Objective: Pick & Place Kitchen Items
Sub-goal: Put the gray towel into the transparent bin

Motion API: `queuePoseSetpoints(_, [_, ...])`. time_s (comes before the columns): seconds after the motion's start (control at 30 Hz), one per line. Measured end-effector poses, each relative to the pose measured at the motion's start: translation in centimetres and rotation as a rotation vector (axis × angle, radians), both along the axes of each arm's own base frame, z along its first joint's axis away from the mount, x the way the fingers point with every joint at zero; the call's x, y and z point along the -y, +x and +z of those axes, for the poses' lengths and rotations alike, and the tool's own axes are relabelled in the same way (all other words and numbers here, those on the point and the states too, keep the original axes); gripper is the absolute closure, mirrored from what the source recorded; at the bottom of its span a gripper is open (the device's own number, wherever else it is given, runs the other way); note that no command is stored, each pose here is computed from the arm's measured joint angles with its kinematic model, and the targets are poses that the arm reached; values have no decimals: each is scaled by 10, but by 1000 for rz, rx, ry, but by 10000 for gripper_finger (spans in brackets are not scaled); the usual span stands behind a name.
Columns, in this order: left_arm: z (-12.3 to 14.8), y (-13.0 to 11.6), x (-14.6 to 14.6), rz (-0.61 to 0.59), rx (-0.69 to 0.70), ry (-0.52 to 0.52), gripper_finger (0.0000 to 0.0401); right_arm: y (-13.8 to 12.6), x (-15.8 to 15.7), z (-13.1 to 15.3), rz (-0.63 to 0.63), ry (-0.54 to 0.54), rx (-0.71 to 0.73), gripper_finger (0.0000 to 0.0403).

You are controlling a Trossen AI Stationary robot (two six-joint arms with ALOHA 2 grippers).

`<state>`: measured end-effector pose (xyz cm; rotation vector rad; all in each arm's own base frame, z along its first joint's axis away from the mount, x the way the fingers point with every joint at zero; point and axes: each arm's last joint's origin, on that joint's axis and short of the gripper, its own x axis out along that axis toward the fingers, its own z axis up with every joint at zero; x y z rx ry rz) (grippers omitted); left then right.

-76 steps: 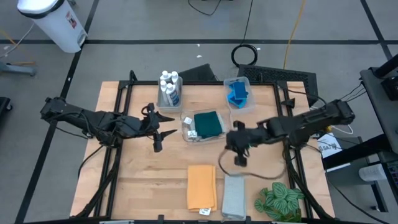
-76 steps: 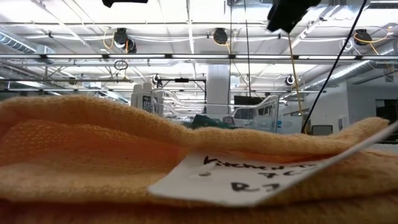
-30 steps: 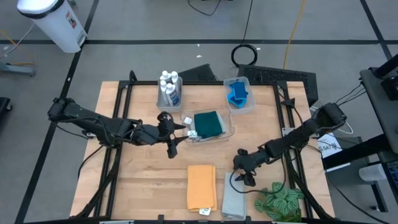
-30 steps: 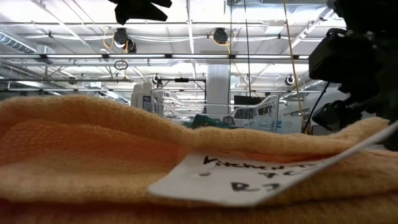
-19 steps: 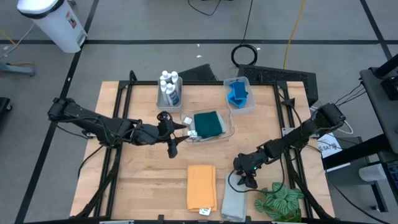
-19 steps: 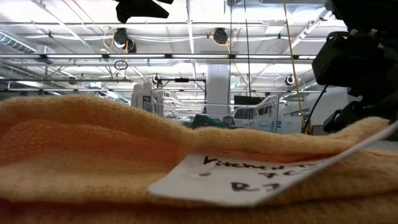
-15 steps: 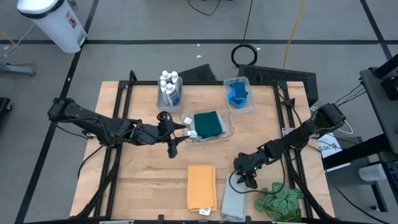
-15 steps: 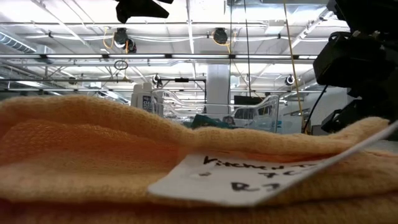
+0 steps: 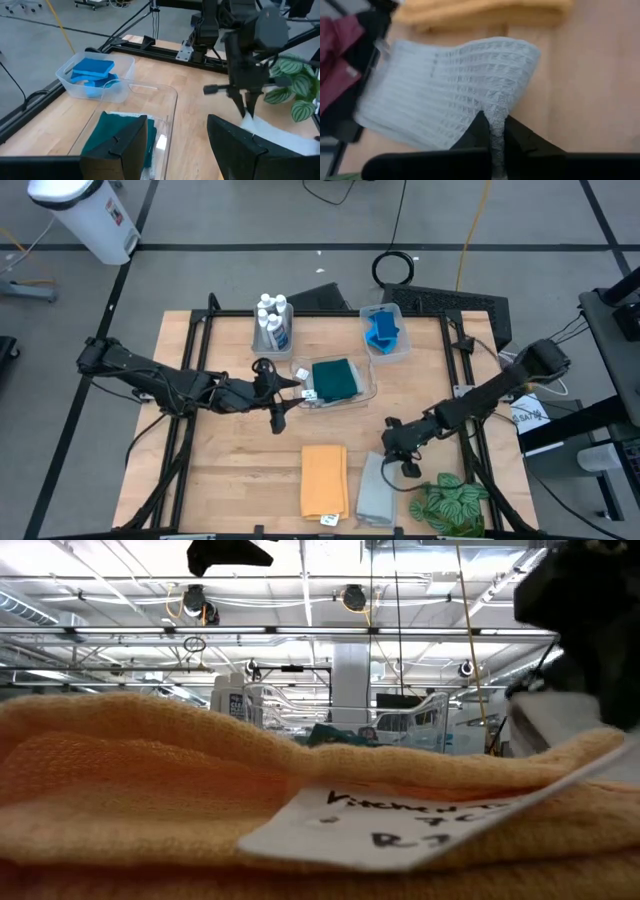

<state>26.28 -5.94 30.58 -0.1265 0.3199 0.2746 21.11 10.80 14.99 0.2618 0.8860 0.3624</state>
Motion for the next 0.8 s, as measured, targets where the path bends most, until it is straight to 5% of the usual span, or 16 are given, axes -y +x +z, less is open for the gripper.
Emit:
queuePoseSetpoints(0.33, [6, 11, 2, -14, 124, -58, 192, -16, 18, 58, -199, -160, 285, 401])
queuePoseSetpoints(0.8, [-34, 58, 3, -167, 107, -11, 192, 2, 18, 114, -228, -402, 519, 402])
